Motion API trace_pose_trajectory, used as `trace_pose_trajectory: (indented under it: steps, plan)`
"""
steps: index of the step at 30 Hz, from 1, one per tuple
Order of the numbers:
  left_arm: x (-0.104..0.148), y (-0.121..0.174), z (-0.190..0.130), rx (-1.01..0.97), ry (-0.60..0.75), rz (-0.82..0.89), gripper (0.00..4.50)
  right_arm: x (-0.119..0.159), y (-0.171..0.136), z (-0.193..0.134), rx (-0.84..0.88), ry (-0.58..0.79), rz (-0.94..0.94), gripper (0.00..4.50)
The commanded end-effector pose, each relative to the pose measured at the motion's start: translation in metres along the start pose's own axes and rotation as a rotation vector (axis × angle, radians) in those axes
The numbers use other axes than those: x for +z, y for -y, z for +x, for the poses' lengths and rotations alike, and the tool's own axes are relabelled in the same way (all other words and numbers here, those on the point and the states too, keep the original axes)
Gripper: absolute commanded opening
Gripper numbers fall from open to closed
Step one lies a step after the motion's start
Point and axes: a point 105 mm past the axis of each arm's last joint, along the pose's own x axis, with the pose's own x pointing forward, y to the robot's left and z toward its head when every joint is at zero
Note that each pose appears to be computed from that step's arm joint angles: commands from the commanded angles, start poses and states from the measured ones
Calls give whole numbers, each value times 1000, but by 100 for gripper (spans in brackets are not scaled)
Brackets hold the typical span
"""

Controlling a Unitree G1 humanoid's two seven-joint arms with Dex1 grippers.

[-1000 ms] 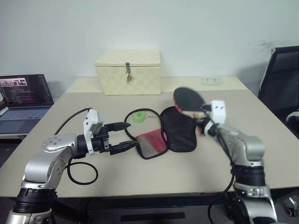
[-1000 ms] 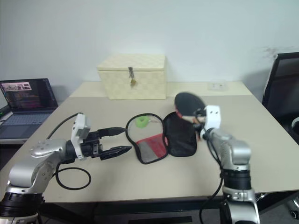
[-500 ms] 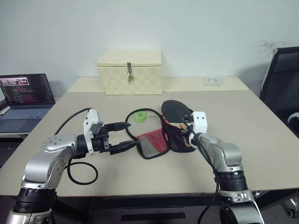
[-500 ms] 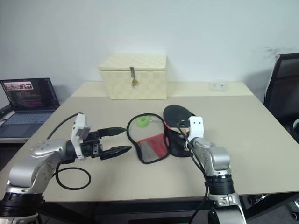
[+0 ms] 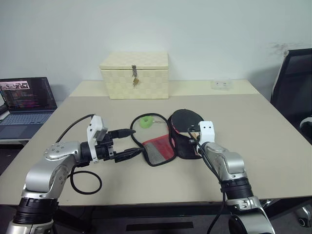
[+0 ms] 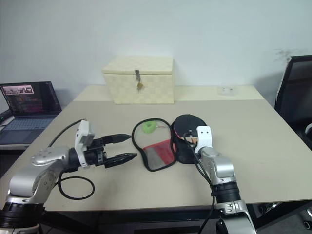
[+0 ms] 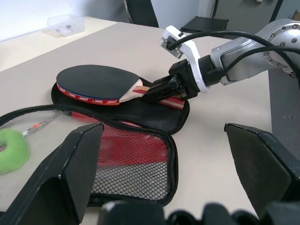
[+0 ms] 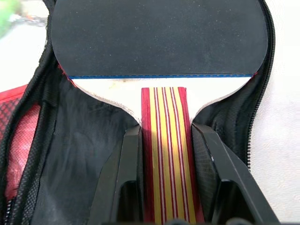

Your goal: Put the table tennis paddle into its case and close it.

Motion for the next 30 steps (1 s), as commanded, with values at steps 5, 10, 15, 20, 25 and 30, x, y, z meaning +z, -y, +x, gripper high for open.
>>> trace_pose_trajectory:
  steps: [5,10,15,20,25,30]
  plan:
    - [13,1,-4,7,13,63,450,18,-7,-8,6,60,-60,264]
    - [9,0,-5,23,0,54,450,28,-20,-27,104,85,-128,443]
    - [-8,-12,-18,111,-68,32,450,48,-21,-73,360,134,-254,448]
    - [-32,-36,-26,244,-182,86,391,72,-15,-105,518,203,-313,450]
    - [-46,-55,-23,317,-224,101,203,81,-17,-131,673,220,-435,450]
    - [-61,-78,-22,421,-303,97,23,74,-21,-147,783,186,-456,450]
